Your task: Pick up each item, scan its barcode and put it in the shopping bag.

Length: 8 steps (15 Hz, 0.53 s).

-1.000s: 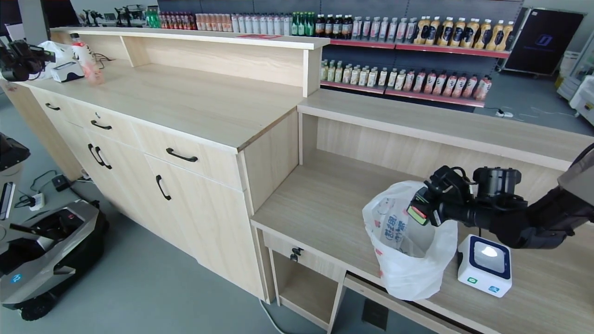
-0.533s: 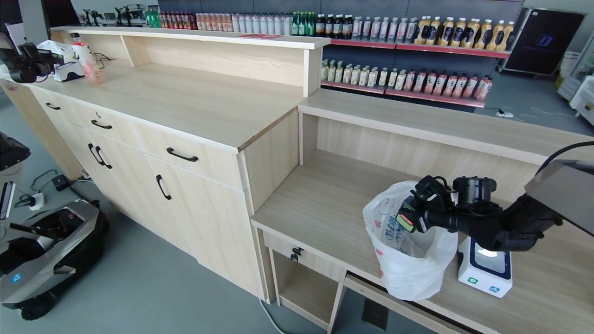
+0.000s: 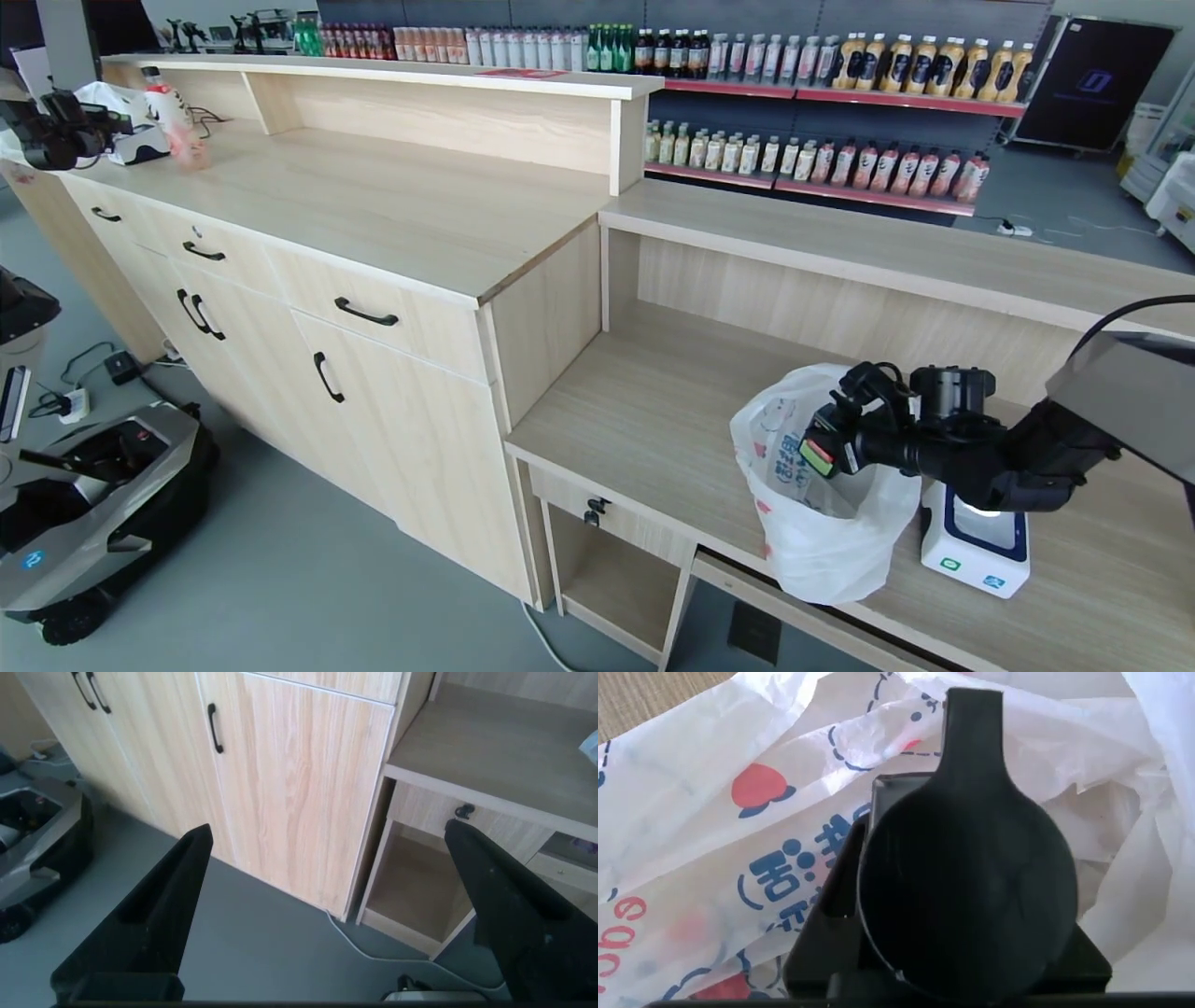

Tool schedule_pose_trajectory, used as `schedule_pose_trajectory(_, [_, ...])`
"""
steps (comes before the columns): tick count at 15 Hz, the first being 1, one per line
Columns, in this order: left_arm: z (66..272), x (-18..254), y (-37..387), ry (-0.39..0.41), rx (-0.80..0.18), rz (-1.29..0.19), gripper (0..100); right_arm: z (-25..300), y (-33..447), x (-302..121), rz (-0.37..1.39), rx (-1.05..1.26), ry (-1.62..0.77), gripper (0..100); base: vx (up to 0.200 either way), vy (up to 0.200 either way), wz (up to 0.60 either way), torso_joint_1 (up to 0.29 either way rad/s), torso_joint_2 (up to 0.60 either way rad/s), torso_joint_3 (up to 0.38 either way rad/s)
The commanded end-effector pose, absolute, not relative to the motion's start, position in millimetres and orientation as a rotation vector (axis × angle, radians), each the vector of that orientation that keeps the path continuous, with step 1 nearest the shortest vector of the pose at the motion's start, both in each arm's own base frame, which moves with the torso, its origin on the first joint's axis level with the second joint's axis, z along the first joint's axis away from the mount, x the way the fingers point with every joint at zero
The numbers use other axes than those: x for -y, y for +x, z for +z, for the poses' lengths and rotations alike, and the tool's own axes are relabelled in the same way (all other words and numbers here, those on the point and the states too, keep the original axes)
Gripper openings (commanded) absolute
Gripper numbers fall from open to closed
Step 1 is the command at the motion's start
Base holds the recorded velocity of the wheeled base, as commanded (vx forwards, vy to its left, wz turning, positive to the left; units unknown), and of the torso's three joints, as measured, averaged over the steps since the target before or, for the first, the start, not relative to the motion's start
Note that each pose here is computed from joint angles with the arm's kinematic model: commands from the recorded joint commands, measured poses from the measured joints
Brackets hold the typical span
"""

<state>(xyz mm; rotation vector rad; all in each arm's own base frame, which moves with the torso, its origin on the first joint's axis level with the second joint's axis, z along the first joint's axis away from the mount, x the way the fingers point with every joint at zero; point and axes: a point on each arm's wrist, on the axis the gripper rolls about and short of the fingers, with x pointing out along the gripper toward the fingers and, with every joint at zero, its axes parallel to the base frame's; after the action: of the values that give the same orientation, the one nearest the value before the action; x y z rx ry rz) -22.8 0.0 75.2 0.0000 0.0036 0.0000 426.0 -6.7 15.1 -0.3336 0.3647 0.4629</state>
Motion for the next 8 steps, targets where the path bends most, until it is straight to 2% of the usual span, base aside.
schedule_pose_trajectory(1, [75, 0, -23, 0.000, -0.003, 0.000, 100, 12, 425, 9, 0.460, -0.379, -0.327, 0, 0.000, 0.000, 0.00, 0.000, 0.00, 0.000])
schedule_pose_trajectory(3, [75, 0, -23, 0.000, -0.003, 0.000, 100, 10, 425, 10, 0.457, -0.384, -0.323, 0, 0.000, 0.000, 0.00, 0.000, 0.00, 0.000])
schedule_pose_trajectory(4, [75, 0, -23, 0.000, -0.003, 0.000, 100, 9, 423, 13, 0.450, -0.392, -0.316, 100, 0.000, 0.000, 0.00, 0.000, 0.00, 0.000])
schedule_pose_trajectory(5, [75, 0, -23, 0.000, -0.003, 0.000, 100, 14, 423, 13, 0.444, -0.388, -0.291, 100, 0.000, 0.000, 0.00, 0.000, 0.00, 0.000])
schedule_pose_trajectory(8, [75, 0, -23, 0.000, -0.003, 0.000, 100, 72, 415, 10, 0.408, -0.290, -0.187, 100, 0.000, 0.000, 0.00, 0.000, 0.00, 0.000])
